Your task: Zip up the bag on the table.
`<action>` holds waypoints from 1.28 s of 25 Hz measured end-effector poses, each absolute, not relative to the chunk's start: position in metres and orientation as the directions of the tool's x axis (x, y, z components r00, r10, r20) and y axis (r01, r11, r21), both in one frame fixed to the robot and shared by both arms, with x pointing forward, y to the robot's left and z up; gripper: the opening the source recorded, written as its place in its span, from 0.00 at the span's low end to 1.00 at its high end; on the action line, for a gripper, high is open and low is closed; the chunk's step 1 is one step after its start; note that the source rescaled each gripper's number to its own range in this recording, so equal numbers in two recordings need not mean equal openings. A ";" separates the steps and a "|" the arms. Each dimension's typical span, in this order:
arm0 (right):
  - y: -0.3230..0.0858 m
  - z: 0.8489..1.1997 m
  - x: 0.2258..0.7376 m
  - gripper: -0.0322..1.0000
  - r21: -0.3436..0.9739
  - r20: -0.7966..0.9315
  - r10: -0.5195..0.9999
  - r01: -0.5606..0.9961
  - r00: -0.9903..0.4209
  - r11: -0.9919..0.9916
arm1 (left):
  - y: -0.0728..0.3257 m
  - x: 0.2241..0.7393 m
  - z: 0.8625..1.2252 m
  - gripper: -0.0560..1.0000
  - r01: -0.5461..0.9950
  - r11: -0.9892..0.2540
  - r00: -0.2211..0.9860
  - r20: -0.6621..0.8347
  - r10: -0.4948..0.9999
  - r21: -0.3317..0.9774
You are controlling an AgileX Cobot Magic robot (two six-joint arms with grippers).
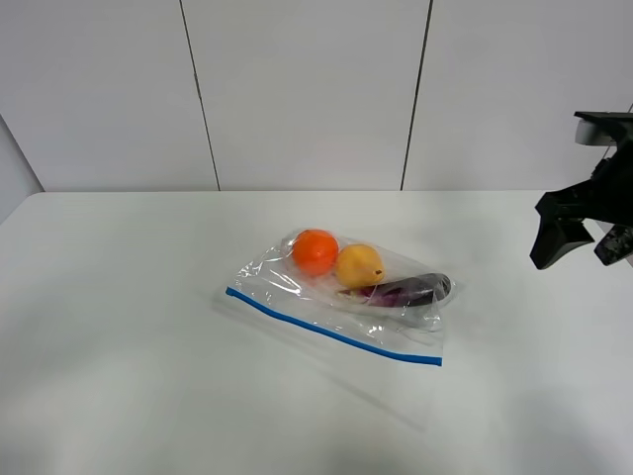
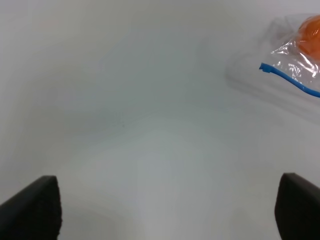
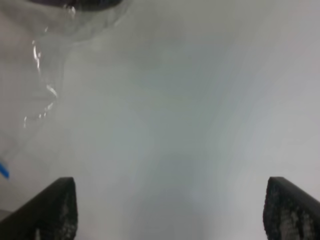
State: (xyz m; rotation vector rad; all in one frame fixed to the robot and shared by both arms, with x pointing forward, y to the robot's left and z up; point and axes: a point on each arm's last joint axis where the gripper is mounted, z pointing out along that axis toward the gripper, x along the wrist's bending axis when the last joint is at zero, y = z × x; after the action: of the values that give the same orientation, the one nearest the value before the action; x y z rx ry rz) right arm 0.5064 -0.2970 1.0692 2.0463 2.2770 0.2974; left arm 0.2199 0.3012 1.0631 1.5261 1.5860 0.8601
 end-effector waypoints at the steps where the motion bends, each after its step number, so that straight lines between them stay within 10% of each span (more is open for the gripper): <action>1: -0.297 1.071 0.497 0.87 0.195 0.079 0.990 0.976 -0.113 0.096 | 0.301 0.220 1.063 1.00 0.486 0.059 0.002 -0.069 0.998 0.872; 19: -0.292 1.039 0.312 0.87 0.576 0.024 0.994 0.814 -0.110 0.076 | 0.301 0.220 1.063 1.00 0.486 0.059 0.002 -0.069 0.998 0.872; 32: -0.290 1.051 0.271 0.87 0.784 -0.009 0.994 0.617 -0.110 0.076 | 0.301 0.220 1.063 1.00 0.486 0.058 0.001 -0.067 0.998 0.872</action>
State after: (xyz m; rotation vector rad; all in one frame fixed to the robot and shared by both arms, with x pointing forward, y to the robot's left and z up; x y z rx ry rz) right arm 0.2711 -0.2902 1.0508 1.5954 1.7896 0.8559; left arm 0.2199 0.3014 1.0631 1.5263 1.5869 0.8625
